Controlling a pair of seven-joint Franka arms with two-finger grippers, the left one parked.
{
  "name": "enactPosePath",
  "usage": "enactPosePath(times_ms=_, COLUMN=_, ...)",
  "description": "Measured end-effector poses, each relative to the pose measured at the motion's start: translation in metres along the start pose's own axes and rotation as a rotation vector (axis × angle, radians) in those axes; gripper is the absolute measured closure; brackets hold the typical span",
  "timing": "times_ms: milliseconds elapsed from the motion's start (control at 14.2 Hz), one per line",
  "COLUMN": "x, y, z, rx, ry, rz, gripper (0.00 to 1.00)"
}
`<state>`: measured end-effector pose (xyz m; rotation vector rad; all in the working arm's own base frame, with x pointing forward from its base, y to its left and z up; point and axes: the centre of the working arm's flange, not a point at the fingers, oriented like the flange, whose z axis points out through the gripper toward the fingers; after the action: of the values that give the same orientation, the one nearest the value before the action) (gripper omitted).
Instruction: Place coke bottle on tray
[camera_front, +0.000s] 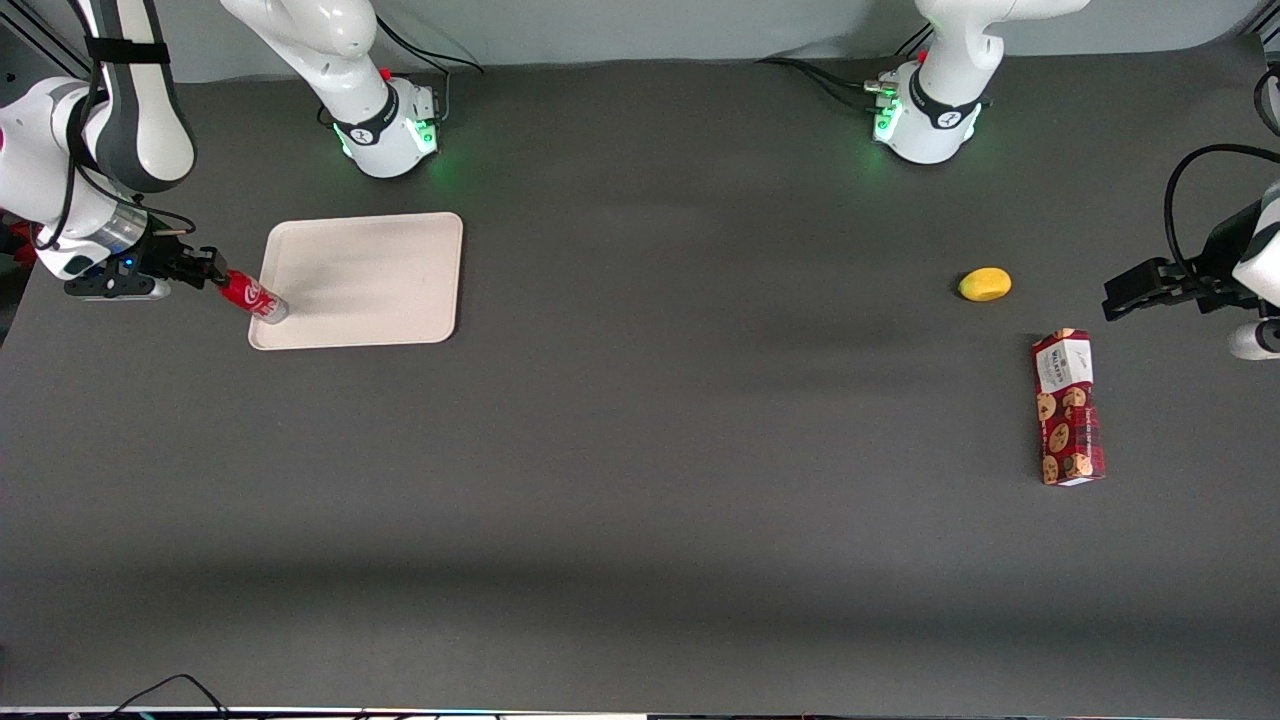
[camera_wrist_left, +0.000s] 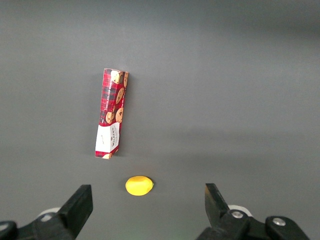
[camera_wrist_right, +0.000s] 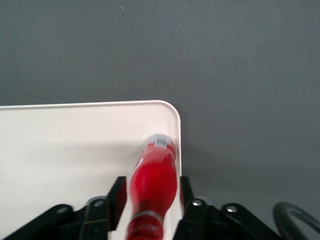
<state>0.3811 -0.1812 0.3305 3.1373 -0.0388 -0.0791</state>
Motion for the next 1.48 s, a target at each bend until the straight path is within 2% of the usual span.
enactPosePath(times_ms=141, x=0.011, y=0.0, z=-0.021, rx=0.005, ry=-0.021, rz=-0.01, gripper=0.24)
enactPosePath(times_ms=281, x=0.035, y=-0.008, z=-0.064, rx=0.001, ry=-0.023, rz=-0.038, gripper=0.04)
enactPosePath(times_ms=352, x=0.046, y=-0.015, z=-0.088, rx=-0.002, ry=-0.02, rz=-0.05, gripper=0.0)
enactPosePath(times_ms=703, x=0.092, y=-0.074, z=-0.184, rx=-0.025, ry=-0.016, rz=-0.067, gripper=0.0)
enactPosePath(times_ms=844, x=0.115, y=-0.103, z=-0.206, rx=-0.021, ry=0.006, rz=-0.078, gripper=0.0)
enactPosePath(times_ms=1055, x=0.14, y=-0.145, z=-0.232, rx=-0.01, ry=0.059, rz=-0.09, gripper=0.0)
enactPosePath(times_ms=1477, x=0.173, y=-0.165, z=-0.255, rx=-0.001, ry=0.111, rz=-0.093, gripper=0.0)
